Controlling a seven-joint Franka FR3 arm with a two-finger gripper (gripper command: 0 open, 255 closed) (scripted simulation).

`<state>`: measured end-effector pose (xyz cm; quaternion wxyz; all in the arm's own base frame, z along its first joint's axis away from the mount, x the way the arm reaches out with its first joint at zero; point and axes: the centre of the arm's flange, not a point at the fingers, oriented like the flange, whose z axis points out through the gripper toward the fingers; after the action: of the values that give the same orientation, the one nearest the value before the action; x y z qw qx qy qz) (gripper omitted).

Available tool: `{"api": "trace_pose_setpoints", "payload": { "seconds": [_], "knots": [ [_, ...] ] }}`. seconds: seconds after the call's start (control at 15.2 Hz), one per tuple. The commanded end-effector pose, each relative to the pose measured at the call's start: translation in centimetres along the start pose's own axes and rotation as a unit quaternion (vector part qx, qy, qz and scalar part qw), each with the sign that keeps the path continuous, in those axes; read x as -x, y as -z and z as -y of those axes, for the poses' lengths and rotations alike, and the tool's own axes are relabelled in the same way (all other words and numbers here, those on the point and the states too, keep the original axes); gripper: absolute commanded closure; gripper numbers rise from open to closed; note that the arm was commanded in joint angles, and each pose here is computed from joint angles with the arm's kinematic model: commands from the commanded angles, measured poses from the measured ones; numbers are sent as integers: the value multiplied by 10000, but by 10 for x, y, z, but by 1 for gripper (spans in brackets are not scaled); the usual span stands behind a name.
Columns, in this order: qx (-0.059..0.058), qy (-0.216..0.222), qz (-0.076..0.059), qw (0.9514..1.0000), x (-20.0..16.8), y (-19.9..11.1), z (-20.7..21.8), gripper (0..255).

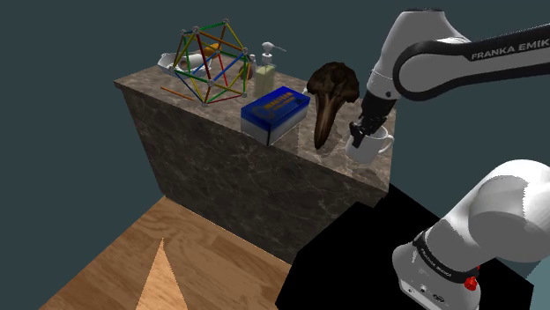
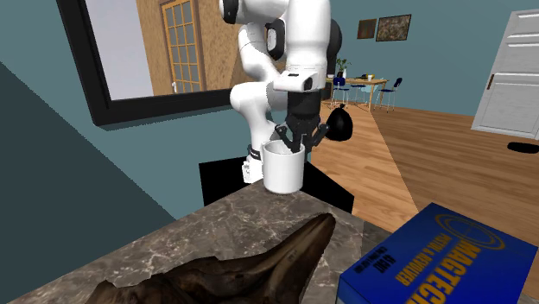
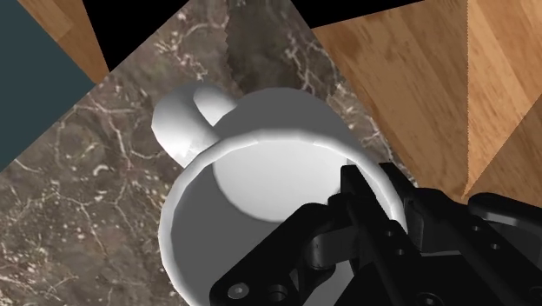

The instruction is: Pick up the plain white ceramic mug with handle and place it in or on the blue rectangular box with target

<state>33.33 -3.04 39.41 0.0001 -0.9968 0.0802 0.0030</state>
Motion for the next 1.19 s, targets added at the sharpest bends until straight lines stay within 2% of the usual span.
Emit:
{"api": "trace_pose_setpoints", "payload": {
  "seconds": [0.0,1.12],
  "knots": [
    [0,1,1,10000,-1,11,1,255],
    [0,1,1,10000,-1,101,1,255]
  ]
}}
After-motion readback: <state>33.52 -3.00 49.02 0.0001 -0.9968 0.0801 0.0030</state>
